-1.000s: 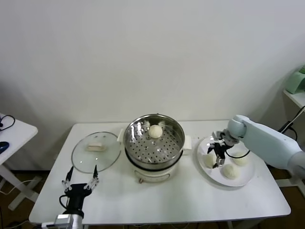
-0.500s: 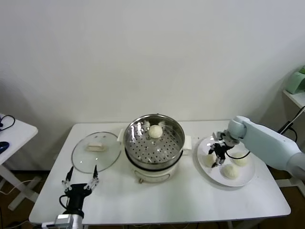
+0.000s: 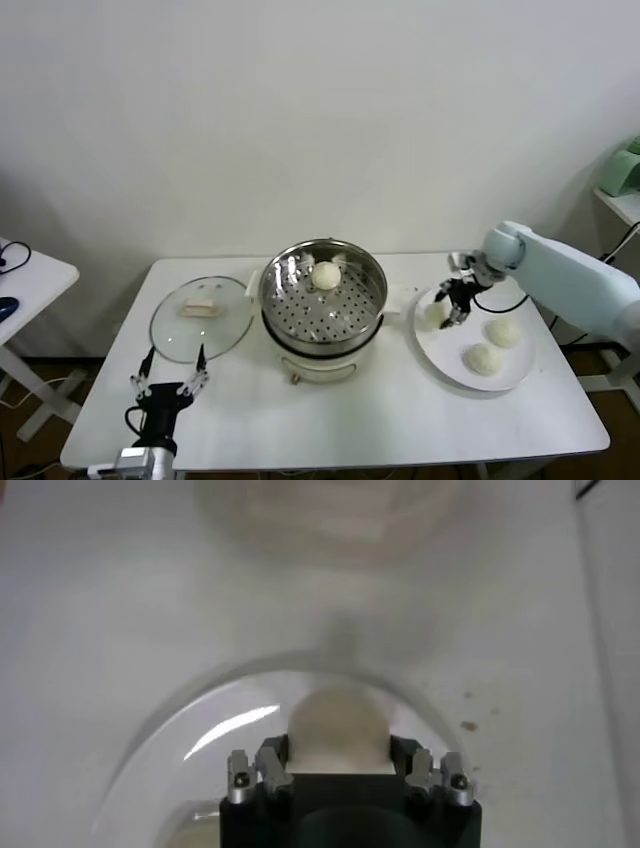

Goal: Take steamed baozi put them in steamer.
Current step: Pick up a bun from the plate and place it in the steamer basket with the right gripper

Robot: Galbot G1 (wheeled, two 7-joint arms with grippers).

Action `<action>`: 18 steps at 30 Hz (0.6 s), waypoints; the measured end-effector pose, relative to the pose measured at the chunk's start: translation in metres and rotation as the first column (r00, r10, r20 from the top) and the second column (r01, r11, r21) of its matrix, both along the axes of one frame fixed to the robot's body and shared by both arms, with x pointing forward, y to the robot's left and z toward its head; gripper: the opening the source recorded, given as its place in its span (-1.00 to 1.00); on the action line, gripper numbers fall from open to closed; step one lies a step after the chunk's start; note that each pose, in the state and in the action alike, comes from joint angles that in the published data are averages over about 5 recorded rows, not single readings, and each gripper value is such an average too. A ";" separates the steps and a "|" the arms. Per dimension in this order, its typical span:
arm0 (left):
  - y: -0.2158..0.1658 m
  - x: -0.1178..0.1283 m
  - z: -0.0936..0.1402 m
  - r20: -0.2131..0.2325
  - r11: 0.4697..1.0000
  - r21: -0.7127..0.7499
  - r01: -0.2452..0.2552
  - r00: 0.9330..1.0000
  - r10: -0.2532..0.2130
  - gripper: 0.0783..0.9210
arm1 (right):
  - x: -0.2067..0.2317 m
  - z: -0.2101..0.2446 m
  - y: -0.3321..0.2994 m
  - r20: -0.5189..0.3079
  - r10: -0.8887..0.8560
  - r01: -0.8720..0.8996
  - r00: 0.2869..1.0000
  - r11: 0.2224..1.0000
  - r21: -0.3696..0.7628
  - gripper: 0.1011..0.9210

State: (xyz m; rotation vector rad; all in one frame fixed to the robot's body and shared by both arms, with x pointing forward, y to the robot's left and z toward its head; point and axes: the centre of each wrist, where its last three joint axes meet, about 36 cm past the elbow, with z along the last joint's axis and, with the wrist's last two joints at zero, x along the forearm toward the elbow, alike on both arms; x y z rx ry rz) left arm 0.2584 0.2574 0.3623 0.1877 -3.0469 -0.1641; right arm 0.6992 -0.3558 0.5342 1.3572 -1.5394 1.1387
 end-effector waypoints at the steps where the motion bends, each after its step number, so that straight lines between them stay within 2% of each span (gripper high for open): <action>1: 0.000 0.000 0.000 -0.001 1.000 0.000 0.003 1.000 -0.003 0.77 | 0.003 0.010 0.003 0.007 -0.004 0.004 1.000 1.000 0.016 0.37; 12: -0.006 0.000 0.004 0.000 1.000 0.005 0.029 1.000 -0.029 0.77 | 0.026 0.126 0.054 0.064 -0.010 -0.002 0.998 0.984 0.179 0.37; 18: -0.008 0.000 0.006 0.005 0.999 0.005 0.034 0.999 -0.034 0.77 | 0.028 0.158 0.096 0.068 0.030 -0.044 0.997 0.975 0.217 0.37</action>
